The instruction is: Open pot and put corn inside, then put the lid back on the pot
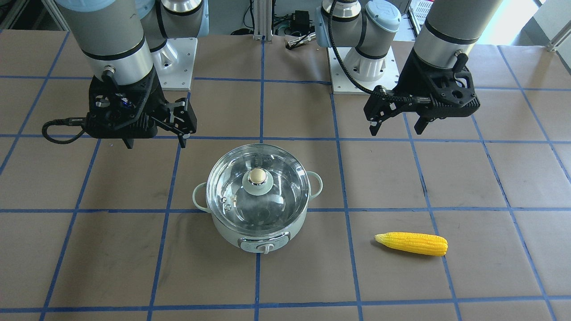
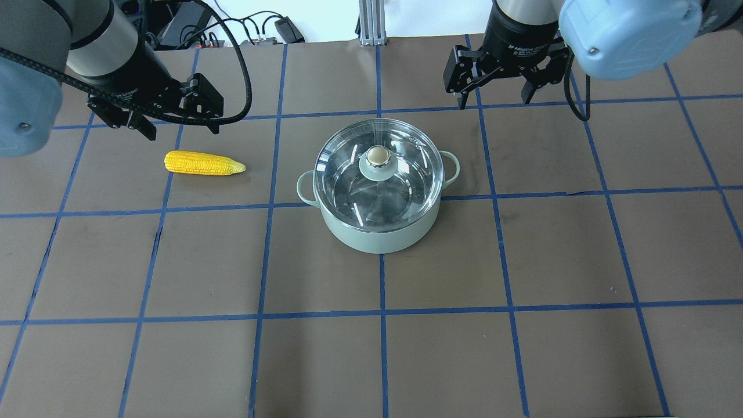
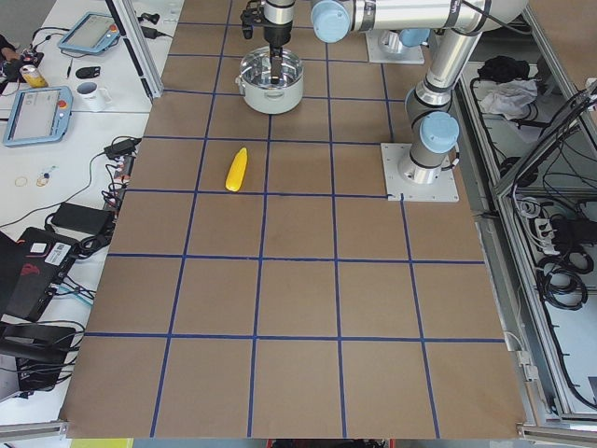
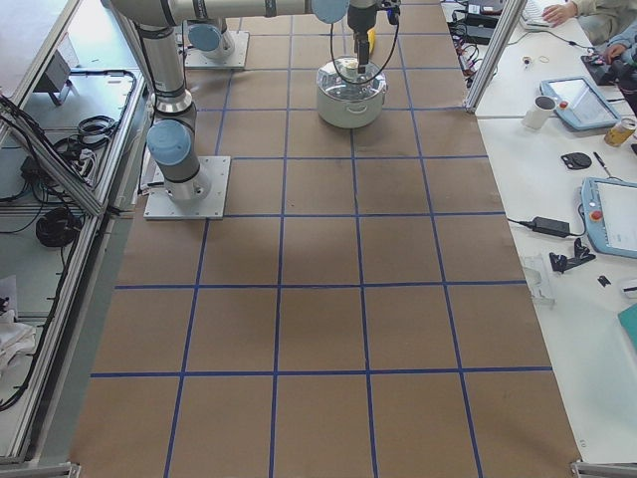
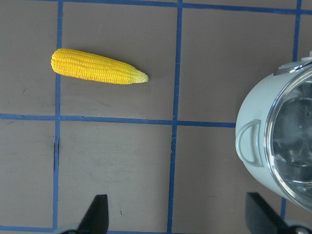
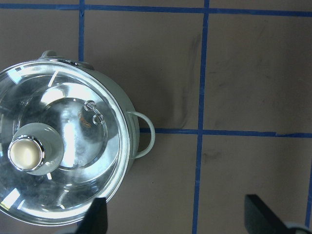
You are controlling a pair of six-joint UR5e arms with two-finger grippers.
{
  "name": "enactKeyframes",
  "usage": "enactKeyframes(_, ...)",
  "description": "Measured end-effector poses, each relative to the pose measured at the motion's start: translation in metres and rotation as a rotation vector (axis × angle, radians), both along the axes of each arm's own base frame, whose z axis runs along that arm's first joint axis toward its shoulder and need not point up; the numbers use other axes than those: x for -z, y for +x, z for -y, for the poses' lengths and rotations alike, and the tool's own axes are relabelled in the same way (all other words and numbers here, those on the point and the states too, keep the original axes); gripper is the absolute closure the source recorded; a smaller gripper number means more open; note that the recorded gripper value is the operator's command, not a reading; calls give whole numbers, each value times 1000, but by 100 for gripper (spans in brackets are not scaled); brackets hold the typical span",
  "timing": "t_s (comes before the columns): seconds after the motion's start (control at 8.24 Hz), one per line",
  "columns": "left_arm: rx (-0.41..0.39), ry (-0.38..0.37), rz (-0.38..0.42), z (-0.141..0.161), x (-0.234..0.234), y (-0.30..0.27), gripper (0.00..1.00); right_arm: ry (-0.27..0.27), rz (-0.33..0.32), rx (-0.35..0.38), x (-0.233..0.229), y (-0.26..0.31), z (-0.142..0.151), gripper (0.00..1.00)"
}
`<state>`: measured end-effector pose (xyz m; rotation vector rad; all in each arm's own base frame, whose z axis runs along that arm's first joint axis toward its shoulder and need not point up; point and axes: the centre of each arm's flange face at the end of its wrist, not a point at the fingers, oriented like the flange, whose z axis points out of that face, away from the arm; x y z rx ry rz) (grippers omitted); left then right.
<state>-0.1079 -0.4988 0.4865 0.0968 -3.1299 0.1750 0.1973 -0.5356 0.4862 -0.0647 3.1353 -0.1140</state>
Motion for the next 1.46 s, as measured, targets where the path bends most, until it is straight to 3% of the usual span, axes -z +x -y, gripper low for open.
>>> enactKeyframes(0.36,27,5,12,2,2,1,0,3,27,29,-4,-21,4,0)
enactKeyframes(0.49,91,7,19,4,4,1,0,2,36,39,-7,-25,3,0)
enactKeyframes(0.61,227,10,34,9,7,4,0,3,42,43,-7,-26,3,0)
enactKeyframes(0.85,604,15,76,27,24,10,0,7,46,42,-5,-26,4,0)
enactKeyframes(0.97,754,-3,102,35,29,13,0,7,48,40,-2,-18,4,0)
enactKeyframes(1.46,1230,-12,249,78,65,50,0,-29,76,85,40,91,13,0)
